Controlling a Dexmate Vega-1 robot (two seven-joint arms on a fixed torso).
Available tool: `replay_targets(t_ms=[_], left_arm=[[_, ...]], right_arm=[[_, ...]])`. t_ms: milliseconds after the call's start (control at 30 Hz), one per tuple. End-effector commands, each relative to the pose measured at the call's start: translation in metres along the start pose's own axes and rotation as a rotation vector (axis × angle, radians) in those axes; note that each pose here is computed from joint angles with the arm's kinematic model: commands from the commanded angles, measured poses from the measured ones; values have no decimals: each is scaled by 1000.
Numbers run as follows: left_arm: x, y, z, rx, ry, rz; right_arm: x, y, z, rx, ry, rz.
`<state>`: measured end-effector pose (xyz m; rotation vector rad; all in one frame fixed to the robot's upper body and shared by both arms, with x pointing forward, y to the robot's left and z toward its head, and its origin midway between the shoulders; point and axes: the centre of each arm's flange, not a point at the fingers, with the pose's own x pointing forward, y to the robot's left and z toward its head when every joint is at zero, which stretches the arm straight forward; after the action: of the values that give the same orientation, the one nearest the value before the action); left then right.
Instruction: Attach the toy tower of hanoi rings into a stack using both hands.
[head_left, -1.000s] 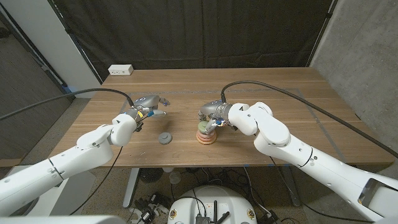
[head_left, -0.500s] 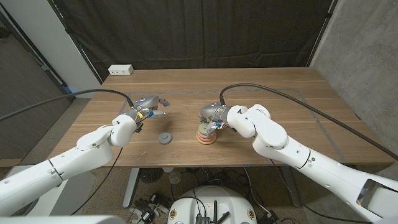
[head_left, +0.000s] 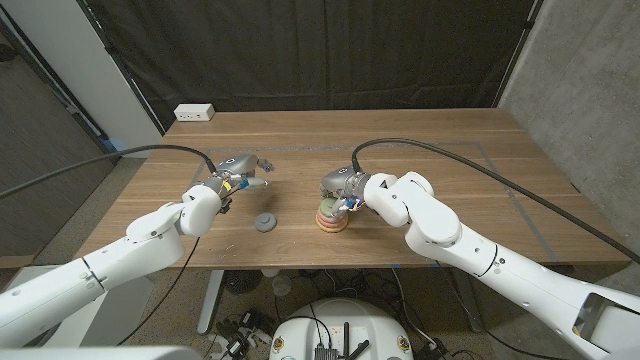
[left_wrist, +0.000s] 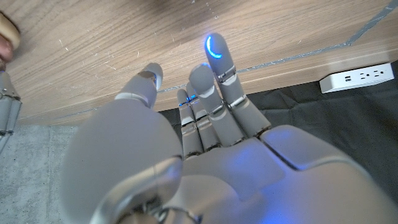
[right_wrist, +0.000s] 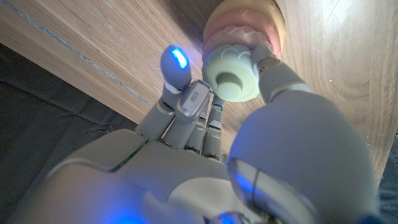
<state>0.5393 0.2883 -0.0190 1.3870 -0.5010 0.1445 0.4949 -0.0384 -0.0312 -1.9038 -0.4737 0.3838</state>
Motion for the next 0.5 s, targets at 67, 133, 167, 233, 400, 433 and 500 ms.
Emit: replay_targets(t_ms=[67,133,167,233,400,433,500], left_arm=[[2,-2,0,-5,2,-1],[1,-2,0,-3,3,-2],[1,-2,0,-4,2,-2],[1,-2,0,-3,3,-1],[2,-1,0,-4,0,0],[2,-1,0,-4,-1,0],[2,-1,0,-3,-1,0]], right_arm=[[-3,0,-4,-15,3,0],[-3,0,-5,-18,4,-1],[-4,0,-5,-23,5,-1],[-4,-1,-5,-33,10,-2],[-5,-1,-7,-51,23,17],[-5,-2,-7,-56,27,24],[-5,-2,-8,-64,37,36]])
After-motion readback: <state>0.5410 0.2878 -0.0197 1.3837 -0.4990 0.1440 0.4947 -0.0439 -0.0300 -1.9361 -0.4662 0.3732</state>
